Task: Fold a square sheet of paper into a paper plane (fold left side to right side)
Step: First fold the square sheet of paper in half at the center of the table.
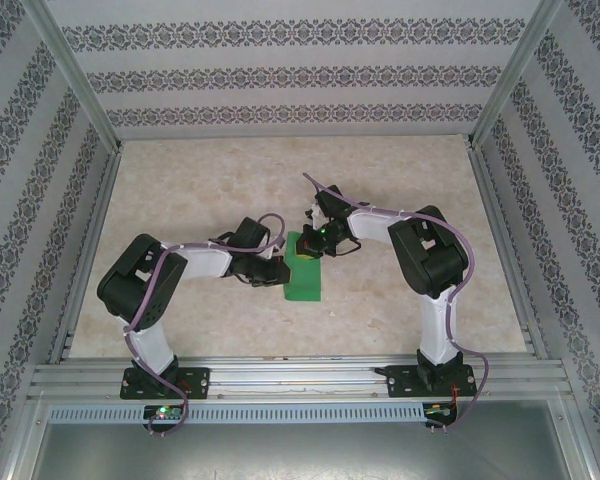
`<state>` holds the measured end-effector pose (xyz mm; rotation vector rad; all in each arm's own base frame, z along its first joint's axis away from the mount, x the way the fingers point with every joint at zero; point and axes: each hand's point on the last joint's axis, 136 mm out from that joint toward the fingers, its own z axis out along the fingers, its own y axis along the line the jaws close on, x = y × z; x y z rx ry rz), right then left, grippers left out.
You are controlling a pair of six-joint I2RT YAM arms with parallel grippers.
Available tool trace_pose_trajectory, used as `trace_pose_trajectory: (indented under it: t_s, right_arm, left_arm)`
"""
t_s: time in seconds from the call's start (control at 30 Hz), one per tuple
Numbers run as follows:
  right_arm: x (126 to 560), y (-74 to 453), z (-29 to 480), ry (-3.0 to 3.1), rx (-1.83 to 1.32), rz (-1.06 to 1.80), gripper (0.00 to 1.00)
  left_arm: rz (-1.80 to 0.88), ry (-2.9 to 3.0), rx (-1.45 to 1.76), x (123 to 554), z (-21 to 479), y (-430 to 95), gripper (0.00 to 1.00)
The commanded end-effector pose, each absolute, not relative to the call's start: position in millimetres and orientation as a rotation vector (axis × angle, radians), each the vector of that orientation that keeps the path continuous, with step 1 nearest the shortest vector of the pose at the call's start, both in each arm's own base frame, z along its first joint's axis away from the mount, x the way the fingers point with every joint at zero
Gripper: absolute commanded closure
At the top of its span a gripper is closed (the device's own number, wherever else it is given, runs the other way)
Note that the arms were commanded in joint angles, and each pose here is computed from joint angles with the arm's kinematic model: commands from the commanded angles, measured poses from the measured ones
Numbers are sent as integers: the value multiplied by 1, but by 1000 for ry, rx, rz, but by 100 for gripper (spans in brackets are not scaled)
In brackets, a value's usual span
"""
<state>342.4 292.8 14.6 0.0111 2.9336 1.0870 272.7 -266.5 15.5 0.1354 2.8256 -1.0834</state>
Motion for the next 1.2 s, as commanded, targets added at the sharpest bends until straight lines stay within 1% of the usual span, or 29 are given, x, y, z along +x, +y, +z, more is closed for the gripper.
trace_pose_trajectory:
  t_s: [0.0,0.37,0.8,0.93,1.07,1.17]
  right_arm:
    - [347,257,-30,3018,113,803,100]
    - [346,256,-31,3024,115,801,100]
    - [346,257,-28,3025,101,801,100]
    - [345,258,-27,3022,82,809,100]
    - [343,259,-25,3014,63,824,100]
    - [343,259,-22,3002,52,833,100]
  left_arm:
    - [-937,3250,35,178,-25,-232,90]
    - [-932,3322,79,142,-22,-223,89]
    - [-929,3346,100,127,-15,-216,89]
    - [-967,3257,107,146,7,-224,89]
    - [-1038,3103,94,189,48,-231,89]
    - [-1063,3017,90,222,67,-233,89]
